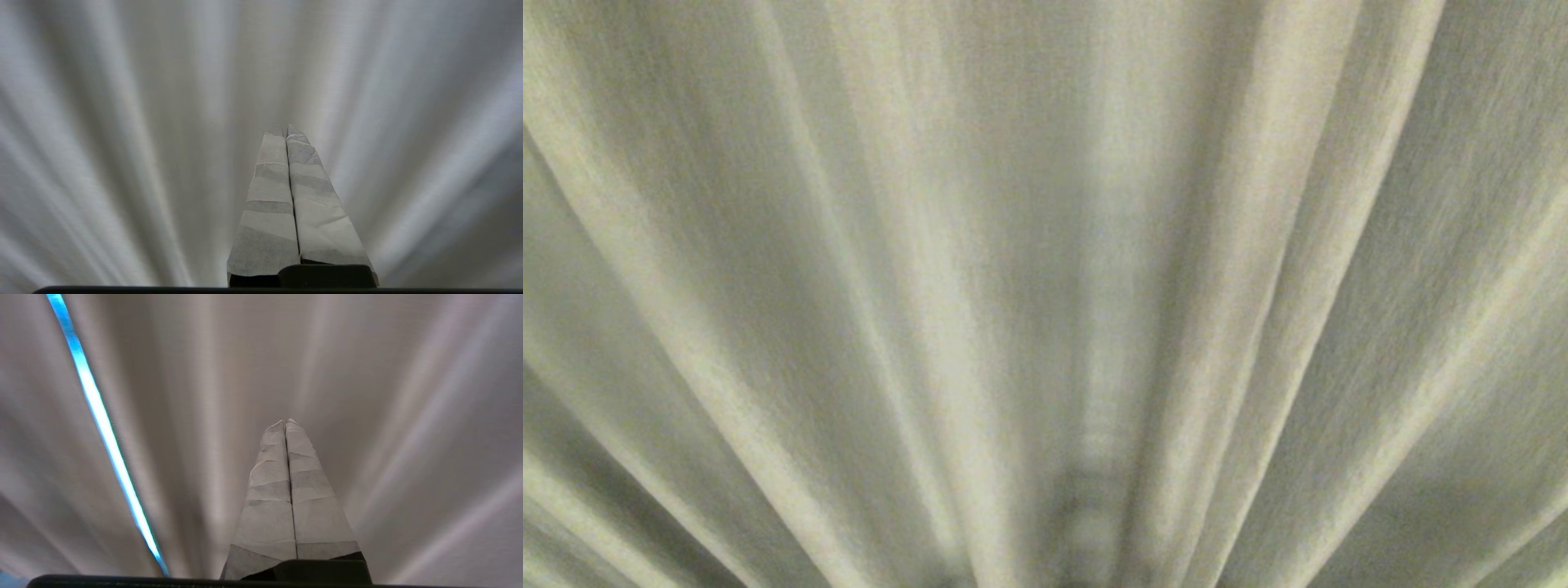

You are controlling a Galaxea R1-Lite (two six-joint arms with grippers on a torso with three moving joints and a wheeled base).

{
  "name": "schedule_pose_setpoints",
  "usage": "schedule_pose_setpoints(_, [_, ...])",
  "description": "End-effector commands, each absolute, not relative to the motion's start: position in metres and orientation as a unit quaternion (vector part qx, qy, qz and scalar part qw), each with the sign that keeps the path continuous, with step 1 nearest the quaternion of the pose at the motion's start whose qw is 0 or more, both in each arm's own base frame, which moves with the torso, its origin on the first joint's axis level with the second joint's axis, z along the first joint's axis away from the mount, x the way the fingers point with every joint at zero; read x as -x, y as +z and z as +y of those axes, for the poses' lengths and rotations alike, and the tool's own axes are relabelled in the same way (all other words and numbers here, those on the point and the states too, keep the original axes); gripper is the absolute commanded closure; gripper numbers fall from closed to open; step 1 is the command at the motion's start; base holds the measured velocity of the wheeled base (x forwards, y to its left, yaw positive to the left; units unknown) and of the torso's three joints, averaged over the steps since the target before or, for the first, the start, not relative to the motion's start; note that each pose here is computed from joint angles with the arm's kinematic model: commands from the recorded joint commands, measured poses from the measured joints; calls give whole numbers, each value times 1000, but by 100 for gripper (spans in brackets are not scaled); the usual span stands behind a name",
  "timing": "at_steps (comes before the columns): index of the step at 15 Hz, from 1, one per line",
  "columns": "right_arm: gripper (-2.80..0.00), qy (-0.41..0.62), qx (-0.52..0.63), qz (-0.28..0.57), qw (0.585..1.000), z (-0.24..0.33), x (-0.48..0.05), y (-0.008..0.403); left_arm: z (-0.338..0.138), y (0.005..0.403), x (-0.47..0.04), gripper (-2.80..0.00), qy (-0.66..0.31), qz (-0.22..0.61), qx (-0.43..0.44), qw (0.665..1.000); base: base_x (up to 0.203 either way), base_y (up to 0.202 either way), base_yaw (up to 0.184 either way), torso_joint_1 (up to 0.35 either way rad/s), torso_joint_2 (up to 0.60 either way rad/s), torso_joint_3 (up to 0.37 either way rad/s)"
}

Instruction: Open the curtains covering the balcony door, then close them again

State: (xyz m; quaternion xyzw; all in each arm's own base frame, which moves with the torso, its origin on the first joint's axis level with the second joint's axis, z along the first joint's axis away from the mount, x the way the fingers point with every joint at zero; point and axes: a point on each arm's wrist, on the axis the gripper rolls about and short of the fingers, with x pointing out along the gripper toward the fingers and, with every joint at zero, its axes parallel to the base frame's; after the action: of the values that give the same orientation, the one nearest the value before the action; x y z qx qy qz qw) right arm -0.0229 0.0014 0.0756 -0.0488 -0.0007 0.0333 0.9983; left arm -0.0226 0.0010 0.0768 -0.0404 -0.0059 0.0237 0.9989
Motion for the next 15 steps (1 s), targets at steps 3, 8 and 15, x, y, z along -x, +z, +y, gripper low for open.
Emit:
schedule_pose_setpoints(3, [0, 34, 49, -1, 998, 1, 23, 76, 1, 77, 23, 0, 24, -7, 41, 999, 0, -189, 2, 2, 2, 3])
schedule_pose_setpoints(8, [0, 34, 49, -1, 998, 1, 23, 76, 1, 77, 23, 0, 24, -7, 41, 999, 0, -184, 2, 3, 3, 3])
schedule_pose_setpoints(15, [0, 34, 49, -1, 998, 1, 23, 76, 1, 77, 23, 0, 24, -6, 41, 999, 0, -17, 0, 0, 1, 0])
